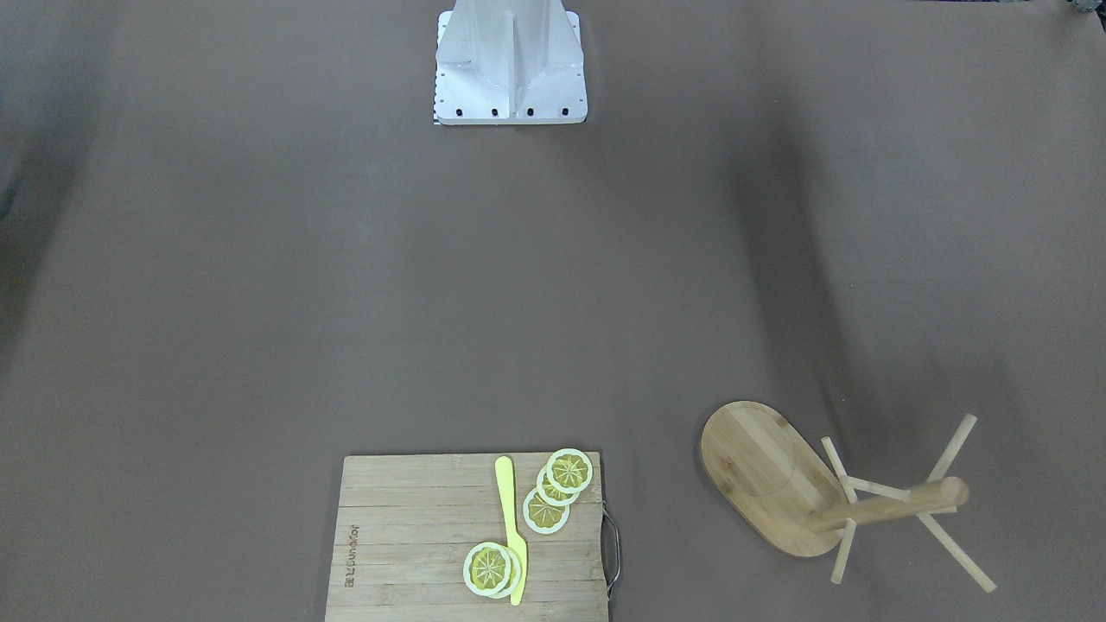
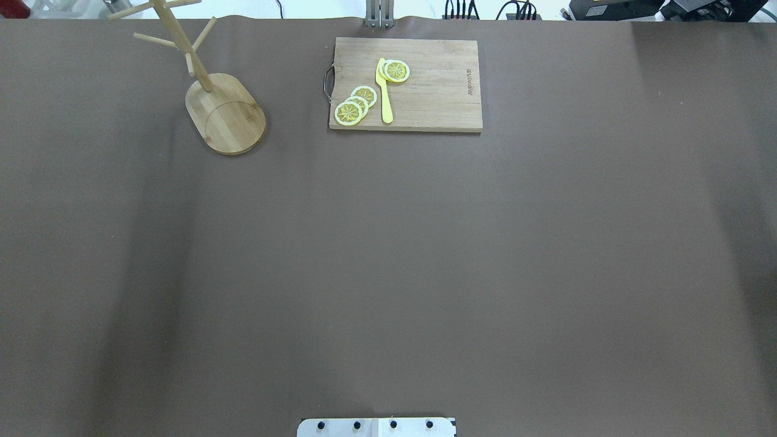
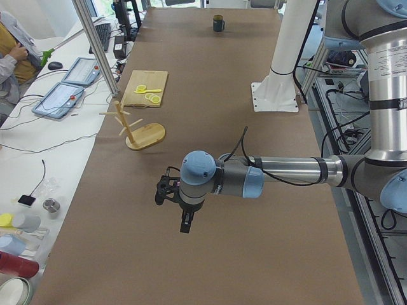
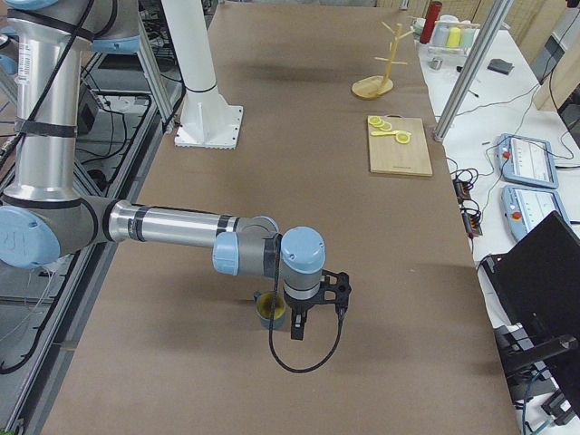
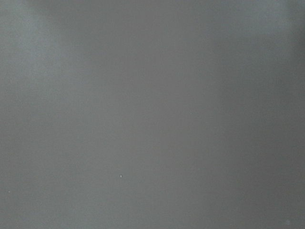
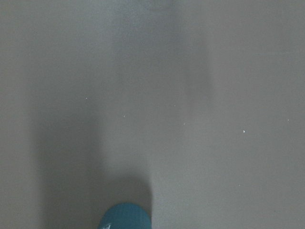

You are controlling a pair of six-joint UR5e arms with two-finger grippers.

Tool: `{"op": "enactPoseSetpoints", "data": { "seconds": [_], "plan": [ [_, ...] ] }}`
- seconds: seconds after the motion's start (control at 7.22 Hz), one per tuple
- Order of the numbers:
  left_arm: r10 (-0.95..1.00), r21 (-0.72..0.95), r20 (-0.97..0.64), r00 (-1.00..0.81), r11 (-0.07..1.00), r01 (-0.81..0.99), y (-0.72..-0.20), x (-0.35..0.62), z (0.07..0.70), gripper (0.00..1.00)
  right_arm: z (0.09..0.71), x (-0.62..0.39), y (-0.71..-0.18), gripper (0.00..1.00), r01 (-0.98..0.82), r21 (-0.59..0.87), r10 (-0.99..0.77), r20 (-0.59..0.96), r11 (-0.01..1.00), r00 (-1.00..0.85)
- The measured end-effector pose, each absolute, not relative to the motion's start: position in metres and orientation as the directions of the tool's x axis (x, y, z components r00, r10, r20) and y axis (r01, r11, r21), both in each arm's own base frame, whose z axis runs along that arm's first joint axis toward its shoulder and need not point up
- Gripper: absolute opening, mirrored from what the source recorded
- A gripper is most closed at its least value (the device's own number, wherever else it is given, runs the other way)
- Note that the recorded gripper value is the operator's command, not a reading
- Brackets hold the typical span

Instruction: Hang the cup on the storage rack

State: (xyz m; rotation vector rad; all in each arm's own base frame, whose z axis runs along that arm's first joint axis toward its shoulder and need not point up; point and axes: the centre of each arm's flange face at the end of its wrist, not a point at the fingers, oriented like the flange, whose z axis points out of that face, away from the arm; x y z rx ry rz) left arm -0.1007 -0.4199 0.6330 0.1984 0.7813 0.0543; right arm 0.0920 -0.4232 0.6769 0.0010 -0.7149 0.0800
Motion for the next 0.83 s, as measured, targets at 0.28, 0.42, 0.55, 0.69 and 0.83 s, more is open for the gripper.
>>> {"op": "enactPoseSetpoints", "data": {
  "seconds": [0.28,0.42,0.55,0.69,0.83],
  "plan": [
    [0.123,0.199,-0.695,0.709,0.980,0.025,-0.4201,-0.1004,0.6324,0.98,0.6767,0.0916,-0.4238,1.00,-0.076,-0.027,0.075,0.658,0.997,0.749],
    [0.127,0.202,-0.693,0.709,0.979,0.023,-0.4200,-0.1003,0.6328,0.98,0.6771,0.0915,-0.4236,1.00,-0.077,-0.028,0.076,0.660,0.997,0.747],
    [0.128,0.203,-0.693,0.710,0.979,0.022,-0.4192,-0.1003,0.6345,0.98,0.6776,0.0912,-0.4231,1.00,-0.077,-0.031,0.078,0.662,0.997,0.746],
    [0.125,0.200,-0.693,0.710,0.980,0.023,-0.4184,-0.1003,0.6360,0.98,0.6786,0.0910,-0.4219,1.00,-0.078,-0.033,0.080,0.664,0.996,0.744],
    [0.121,0.196,-0.693,0.711,0.980,0.025,-0.4179,-0.1002,0.6365,0.98,0.6801,0.0907,-0.4197,1.00,-0.078,-0.037,0.082,0.665,0.996,0.742]
  ]
}}
